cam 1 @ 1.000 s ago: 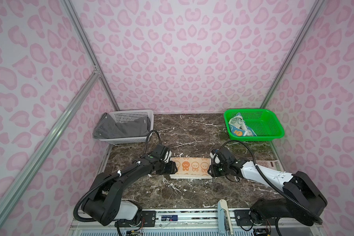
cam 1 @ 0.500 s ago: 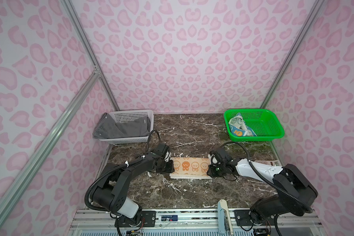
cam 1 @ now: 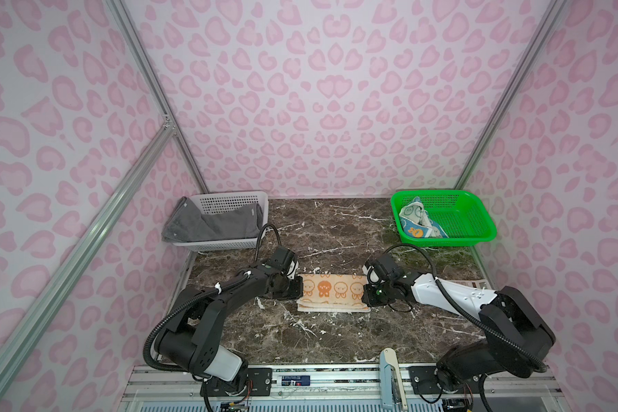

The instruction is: Fold and stack the towels

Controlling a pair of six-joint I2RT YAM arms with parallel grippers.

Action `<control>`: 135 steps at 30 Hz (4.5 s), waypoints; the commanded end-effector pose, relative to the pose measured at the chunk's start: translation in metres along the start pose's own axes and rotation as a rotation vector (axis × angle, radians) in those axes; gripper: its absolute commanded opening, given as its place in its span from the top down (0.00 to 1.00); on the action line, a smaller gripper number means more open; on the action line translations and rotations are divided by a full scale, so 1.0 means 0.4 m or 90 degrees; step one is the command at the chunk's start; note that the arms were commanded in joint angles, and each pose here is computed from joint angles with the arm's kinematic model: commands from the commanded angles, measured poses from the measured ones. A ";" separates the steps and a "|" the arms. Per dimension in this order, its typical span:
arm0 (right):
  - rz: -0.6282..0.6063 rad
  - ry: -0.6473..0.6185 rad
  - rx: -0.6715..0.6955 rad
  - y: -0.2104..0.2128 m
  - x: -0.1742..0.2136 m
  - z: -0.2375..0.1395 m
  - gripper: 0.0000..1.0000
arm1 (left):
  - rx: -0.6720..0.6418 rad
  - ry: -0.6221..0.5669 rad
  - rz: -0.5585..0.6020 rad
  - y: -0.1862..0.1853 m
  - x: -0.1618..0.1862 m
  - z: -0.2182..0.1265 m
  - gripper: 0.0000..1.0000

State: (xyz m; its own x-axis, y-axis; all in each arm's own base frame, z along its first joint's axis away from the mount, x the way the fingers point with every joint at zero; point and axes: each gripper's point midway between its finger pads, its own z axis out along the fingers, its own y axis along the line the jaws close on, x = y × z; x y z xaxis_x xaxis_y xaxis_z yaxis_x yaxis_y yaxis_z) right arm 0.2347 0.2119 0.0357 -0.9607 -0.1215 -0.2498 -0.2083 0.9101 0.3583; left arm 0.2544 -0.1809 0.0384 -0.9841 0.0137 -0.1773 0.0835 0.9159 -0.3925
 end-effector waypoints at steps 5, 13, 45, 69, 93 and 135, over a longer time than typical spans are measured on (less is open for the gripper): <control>-0.013 0.005 0.016 -0.003 0.005 -0.005 0.76 | 0.001 0.006 0.005 -0.001 0.005 -0.006 0.73; -0.023 0.002 0.023 0.000 -0.002 -0.013 0.77 | 0.002 -0.004 0.010 -0.009 -0.011 -0.014 0.73; -0.037 -0.031 -0.014 0.042 -0.035 -0.059 1.00 | 0.026 -0.046 0.030 -0.049 -0.040 -0.083 0.97; -0.015 -0.022 0.011 0.005 0.018 -0.070 1.00 | 0.043 -0.045 0.025 -0.036 0.012 -0.085 0.97; -0.328 -0.133 0.065 0.106 -0.024 -0.109 0.43 | -0.038 -0.059 -0.005 0.010 0.004 -0.085 0.35; -0.719 0.004 0.033 0.262 0.037 0.234 0.76 | 0.089 -0.226 -0.226 0.120 -0.026 -0.169 0.00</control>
State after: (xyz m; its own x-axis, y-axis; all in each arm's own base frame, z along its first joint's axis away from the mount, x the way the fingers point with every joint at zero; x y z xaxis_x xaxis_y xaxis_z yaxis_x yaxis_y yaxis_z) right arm 0.2343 0.3763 0.0148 -0.1600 -0.8337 -0.5286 -0.9396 0.2928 -0.1774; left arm 0.2500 -0.0979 0.0786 -0.8518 -0.4235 -0.3085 -0.2191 0.8228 -0.5245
